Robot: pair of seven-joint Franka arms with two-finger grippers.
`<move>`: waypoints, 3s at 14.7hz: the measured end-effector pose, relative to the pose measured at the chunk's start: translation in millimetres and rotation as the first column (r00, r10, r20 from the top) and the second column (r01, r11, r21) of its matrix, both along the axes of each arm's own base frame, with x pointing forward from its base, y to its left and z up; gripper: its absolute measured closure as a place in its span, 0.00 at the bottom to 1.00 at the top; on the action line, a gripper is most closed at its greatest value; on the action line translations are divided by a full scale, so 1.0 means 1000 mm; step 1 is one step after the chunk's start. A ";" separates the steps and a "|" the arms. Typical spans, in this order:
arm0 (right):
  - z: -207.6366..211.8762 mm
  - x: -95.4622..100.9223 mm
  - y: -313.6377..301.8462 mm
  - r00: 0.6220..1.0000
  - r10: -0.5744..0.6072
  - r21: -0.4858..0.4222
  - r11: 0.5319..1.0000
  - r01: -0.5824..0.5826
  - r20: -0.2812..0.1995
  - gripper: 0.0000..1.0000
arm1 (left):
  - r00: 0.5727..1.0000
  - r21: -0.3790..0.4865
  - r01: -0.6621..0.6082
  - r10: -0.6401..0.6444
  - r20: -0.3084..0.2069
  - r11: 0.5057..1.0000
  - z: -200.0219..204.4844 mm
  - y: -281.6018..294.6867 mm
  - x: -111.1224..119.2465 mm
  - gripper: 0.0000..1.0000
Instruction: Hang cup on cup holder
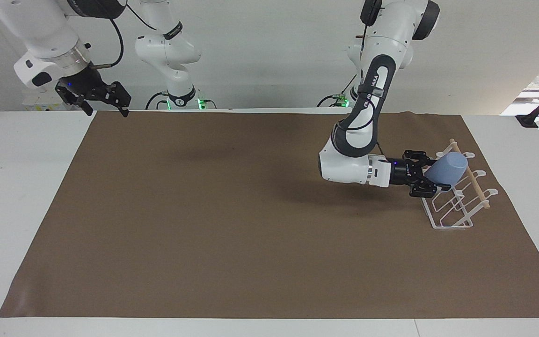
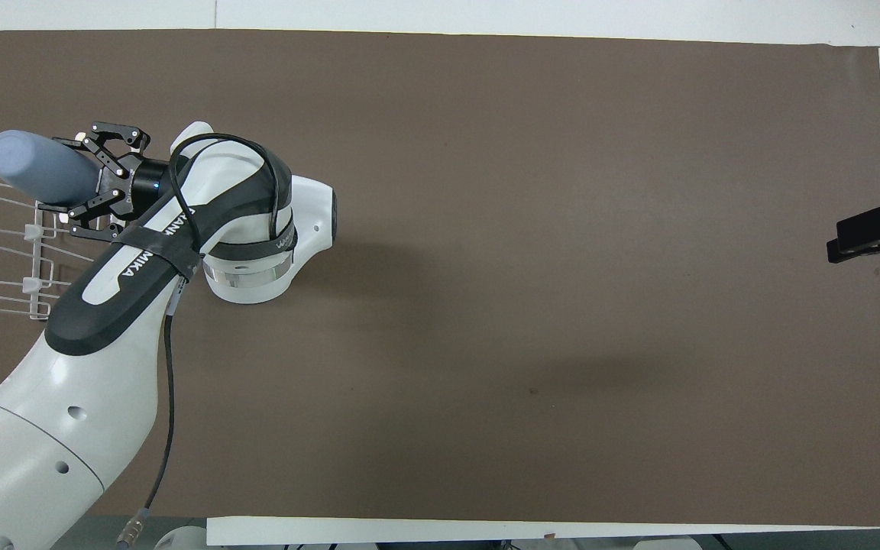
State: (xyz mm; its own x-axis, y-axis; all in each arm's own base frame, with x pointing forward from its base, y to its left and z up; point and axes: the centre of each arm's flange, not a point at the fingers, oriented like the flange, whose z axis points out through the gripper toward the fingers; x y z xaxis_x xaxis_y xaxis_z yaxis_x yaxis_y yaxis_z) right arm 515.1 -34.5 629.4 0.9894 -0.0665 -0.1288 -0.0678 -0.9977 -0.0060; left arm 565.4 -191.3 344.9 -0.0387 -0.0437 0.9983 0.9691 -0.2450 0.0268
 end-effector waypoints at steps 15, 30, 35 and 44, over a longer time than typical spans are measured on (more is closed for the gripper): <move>0.006 0.000 -0.008 0.998 0.056 -0.054 0.997 -0.055 0.007 0.00 | 0.999 -0.068 -0.014 0.012 -0.037 0.998 -0.026 0.057 0.028 0.16; 0.005 0.000 -0.003 0.998 0.067 -0.054 0.996 -0.066 0.005 0.00 | 0.987 -0.156 0.008 -0.033 -0.156 0.988 -0.034 0.059 0.046 0.00; 0.005 0.000 -0.003 0.998 0.067 -0.054 0.996 -0.066 0.005 0.00 | 0.948 -0.301 -0.078 -0.022 -0.316 0.951 0.036 0.057 0.038 0.00; 0.005 0.000 -0.003 0.998 0.067 -0.054 0.996 -0.066 0.005 0.00 | 0.714 -0.731 -0.240 -0.393 -0.579 0.639 0.152 0.110 0.001 0.00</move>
